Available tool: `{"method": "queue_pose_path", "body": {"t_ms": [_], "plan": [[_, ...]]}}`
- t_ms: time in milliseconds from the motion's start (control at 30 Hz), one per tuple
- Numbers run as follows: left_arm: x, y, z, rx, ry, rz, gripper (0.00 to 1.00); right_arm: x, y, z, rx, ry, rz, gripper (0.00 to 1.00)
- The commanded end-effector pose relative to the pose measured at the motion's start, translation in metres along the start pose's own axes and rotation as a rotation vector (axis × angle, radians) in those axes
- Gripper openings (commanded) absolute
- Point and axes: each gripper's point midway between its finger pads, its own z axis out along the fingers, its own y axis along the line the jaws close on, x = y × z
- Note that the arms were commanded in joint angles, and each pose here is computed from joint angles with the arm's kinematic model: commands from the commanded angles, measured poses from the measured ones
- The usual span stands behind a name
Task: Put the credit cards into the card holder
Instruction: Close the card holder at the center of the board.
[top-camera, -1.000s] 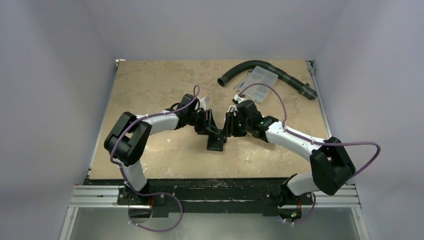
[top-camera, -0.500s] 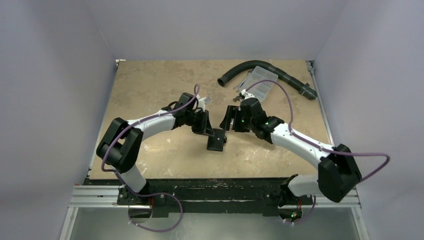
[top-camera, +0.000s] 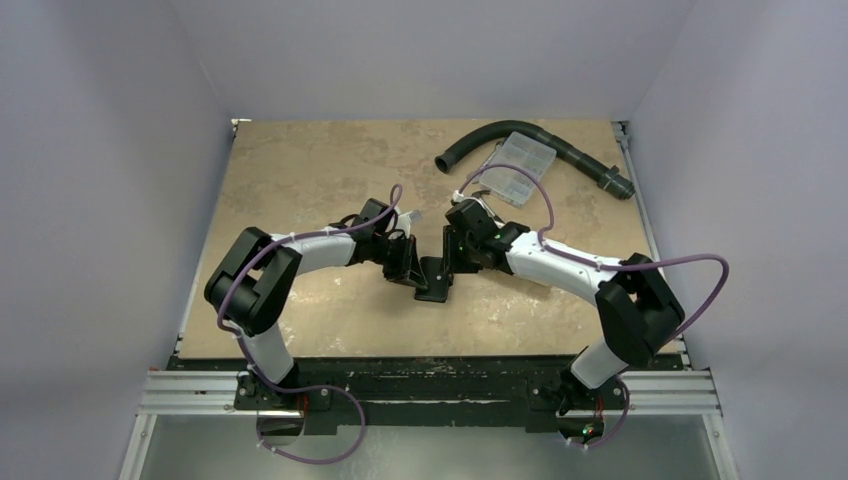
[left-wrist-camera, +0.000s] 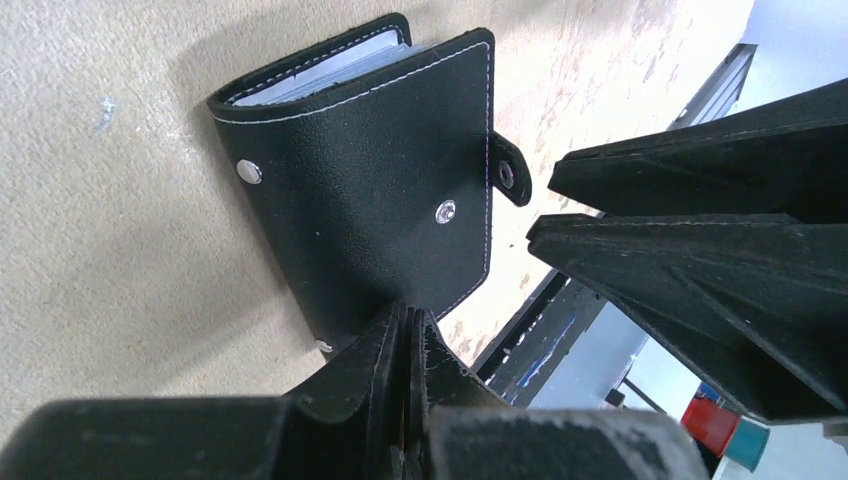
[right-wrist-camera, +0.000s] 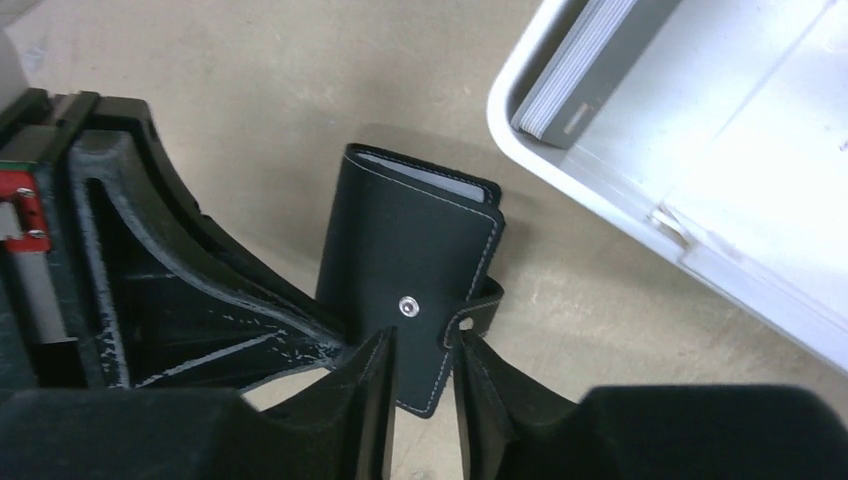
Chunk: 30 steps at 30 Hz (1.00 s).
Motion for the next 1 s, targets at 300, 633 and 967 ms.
{"method": "queue_pose_path", "body": {"t_ms": [300, 633, 967], "plan": [[0.006, 0.015, 0.009, -0.044, 0.021, -0.012, 0.0, -0.002, -0.007, -0.001, 0.078, -0.008, -0.045, 0.28], [0.006, 0.014, 0.009, -0.041, 0.02, -0.01, 0.0, -0.012, 0.007, -0.002, 0.053, -0.02, -0.079, 0.38], [0.006, 0.013, 0.009, -0.037, 0.021, -0.01, 0.0, -0.004, -0.001, 0.004, 0.114, 0.01, -0.103, 0.3]]}}
